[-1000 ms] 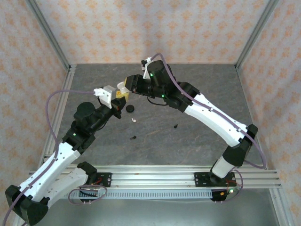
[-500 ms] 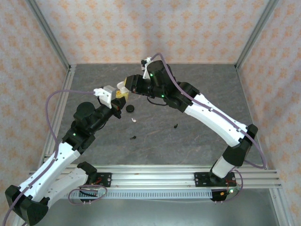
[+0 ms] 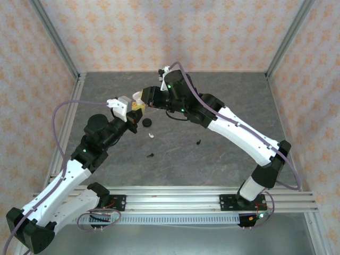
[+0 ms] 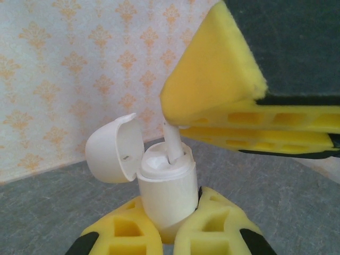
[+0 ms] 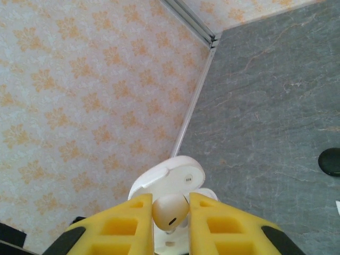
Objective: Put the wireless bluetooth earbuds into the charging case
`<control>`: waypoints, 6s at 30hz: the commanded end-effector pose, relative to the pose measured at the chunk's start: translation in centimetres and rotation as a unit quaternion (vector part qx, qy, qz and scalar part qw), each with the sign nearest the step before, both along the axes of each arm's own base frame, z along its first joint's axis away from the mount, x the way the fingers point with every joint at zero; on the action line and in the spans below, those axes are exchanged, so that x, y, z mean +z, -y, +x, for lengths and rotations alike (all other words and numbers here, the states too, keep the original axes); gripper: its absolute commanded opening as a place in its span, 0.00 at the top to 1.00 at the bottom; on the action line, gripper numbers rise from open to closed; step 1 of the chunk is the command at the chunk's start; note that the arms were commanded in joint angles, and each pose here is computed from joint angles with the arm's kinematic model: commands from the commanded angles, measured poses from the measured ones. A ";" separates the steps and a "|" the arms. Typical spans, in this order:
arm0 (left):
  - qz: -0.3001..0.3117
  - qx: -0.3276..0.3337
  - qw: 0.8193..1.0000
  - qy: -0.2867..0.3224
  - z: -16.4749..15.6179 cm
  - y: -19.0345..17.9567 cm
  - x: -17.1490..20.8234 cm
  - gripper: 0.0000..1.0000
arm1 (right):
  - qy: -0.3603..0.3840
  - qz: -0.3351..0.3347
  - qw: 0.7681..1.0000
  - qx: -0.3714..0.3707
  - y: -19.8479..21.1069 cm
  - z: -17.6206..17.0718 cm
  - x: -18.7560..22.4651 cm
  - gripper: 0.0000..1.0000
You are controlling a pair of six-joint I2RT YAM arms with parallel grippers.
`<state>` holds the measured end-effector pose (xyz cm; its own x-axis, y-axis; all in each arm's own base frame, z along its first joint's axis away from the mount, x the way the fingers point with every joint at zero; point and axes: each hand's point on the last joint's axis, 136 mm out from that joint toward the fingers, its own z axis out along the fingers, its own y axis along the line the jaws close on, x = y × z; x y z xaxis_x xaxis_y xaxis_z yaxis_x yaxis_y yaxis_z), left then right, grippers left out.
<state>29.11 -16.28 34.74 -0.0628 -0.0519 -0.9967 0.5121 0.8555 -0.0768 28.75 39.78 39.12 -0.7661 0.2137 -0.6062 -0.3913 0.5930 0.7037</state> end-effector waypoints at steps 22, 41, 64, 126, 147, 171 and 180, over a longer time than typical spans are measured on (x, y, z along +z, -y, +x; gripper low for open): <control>0.005 0.023 0.999 0.033 0.4 -0.8 3.0 1.00 | 0.013 0.030 0.999 0.034 1.2 -1.8 5.2 0.48; -0.016 -0.043 0.998 0.030 -1.2 0.9 3.4 1.00 | -0.062 0.022 0.995 0.080 1.2 -0.9 2.2 0.69; -0.011 -0.036 0.999 0.026 -1.4 0.5 3.2 1.00 | -0.113 0.046 0.988 0.099 1.0 -2.3 1.6 0.76; -0.006 -0.030 1.000 0.004 -0.3 1.4 1.8 1.00 | -0.078 -0.001 0.989 0.122 1.0 -3.6 2.6 0.69; 0.000 -0.048 0.999 -0.005 -0.7 1.9 1.1 1.00 | -0.101 -0.016 0.989 0.112 1.4 -1.5 0.7 0.65; -0.002 -0.045 0.999 -0.011 -0.4 1.9 0.3 1.00 | -0.092 -0.037 0.987 0.127 0.5 -3.2 1.1 0.66; -0.005 -0.050 0.999 -0.012 -0.3 2.2 0.3 1.00 | -0.090 -0.046 0.987 0.123 0.8 -3.2 1.0 0.66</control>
<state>28.99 -18.08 33.57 -0.1321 -0.0133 -0.9911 0.5750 0.8135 -0.0876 25.52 39.27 39.37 -0.9003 -0.0456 -0.4329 -0.3838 0.5524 0.7400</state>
